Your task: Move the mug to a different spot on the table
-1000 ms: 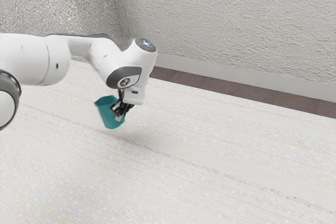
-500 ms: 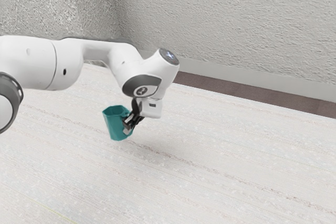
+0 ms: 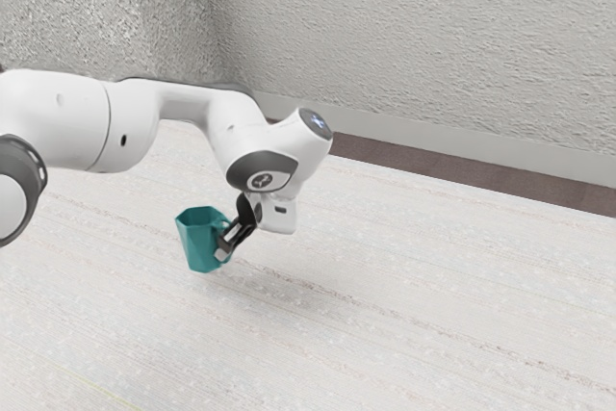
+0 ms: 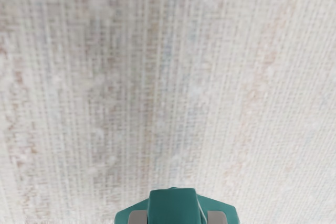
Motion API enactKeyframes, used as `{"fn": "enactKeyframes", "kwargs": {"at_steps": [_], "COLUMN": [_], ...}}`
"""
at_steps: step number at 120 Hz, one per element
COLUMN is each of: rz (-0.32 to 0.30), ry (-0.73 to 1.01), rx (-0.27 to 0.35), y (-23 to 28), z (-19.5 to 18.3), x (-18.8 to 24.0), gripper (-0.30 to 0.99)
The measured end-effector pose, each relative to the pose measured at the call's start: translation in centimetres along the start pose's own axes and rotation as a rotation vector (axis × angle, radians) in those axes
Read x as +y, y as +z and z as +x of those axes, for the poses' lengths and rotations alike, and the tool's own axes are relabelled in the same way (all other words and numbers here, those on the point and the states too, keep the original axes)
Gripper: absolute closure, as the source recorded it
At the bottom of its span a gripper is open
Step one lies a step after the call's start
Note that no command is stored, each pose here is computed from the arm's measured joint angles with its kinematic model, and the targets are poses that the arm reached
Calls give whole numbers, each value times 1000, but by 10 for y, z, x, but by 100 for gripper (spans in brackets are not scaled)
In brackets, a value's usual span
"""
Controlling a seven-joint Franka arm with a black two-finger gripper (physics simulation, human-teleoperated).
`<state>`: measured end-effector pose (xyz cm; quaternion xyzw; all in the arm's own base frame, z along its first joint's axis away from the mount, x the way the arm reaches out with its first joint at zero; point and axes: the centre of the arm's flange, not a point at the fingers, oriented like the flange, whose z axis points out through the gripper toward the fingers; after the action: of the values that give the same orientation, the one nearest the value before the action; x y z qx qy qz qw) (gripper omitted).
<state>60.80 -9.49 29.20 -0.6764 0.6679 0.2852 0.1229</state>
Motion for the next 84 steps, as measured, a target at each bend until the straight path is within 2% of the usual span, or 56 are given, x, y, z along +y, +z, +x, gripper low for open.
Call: {"fn": "enactKeyframes", "kwargs": {"at_steps": [32, 84], "rz": [12, 54], "ry": [-11, -46], "rx": [-60, -71], "y": [12, 14], "z": [5, 9], "x": [-7, -36], "gripper": [74, 74]}}
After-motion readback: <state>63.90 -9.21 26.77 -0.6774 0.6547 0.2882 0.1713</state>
